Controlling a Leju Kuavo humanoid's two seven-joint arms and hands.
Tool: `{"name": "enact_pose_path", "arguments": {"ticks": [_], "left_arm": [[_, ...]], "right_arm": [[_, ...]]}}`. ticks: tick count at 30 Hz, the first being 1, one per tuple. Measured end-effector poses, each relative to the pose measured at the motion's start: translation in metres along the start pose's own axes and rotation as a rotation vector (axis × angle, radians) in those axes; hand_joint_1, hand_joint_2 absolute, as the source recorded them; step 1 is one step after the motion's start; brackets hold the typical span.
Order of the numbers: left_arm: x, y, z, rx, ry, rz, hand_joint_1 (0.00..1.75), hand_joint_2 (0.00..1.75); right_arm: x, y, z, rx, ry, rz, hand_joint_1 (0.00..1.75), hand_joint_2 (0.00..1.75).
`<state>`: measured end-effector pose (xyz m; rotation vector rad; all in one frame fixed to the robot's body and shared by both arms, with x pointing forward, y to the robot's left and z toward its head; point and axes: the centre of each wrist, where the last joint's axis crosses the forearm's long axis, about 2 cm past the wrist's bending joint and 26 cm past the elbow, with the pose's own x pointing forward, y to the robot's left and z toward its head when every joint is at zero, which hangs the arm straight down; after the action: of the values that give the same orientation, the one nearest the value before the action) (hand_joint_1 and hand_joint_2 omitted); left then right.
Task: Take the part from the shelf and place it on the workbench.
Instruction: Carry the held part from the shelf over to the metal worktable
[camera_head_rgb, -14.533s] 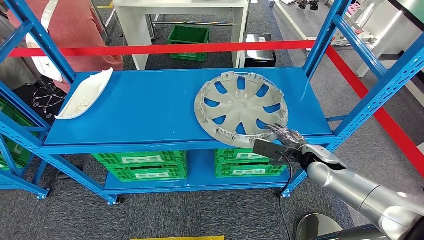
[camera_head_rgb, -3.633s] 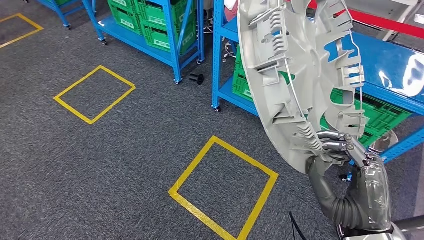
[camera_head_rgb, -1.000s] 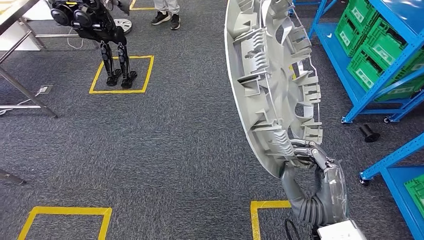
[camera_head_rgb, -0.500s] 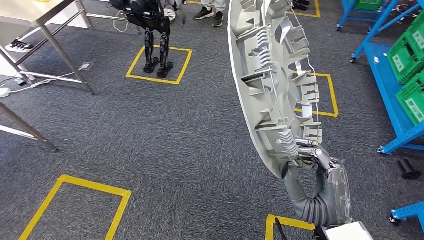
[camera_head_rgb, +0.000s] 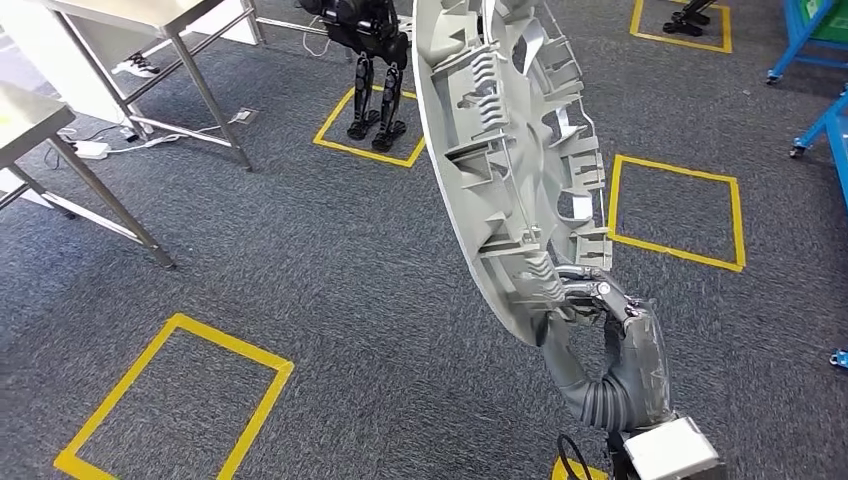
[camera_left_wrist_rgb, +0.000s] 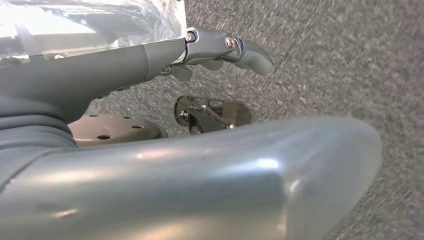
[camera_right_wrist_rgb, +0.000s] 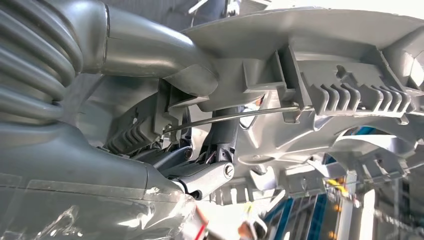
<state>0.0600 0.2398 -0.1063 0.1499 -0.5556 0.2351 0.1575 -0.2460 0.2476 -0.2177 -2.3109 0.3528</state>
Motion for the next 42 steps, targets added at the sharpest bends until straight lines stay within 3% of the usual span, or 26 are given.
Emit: {"name": "enact_pose_path", "arguments": {"ticks": [5, 30, 42], "left_arm": [[0.0025, 0.0005, -0.0013, -0.002, -0.034, 0.0, 0.0, 0.0], [0.0006, -0.0056, 0.0011, 0.002, 0.016, -0.008, 0.0, 0.0], [0.0058, -0.0061, -0.0012, -0.002, -0.023, -0.012, 0.0, 0.0]], "right_arm": [[-0.0016, 0.0006, 0.0005, -0.002, 0.0, -0.004, 1.75, 1.75], [-0.0053, -0.0008, -0.0001, 0.018, 0.024, -0.001, 1.75, 1.75], [-0.0046, -0.0009, -0.0009, 0.025, 0.009, 0.016, 1.75, 1.75]]}}
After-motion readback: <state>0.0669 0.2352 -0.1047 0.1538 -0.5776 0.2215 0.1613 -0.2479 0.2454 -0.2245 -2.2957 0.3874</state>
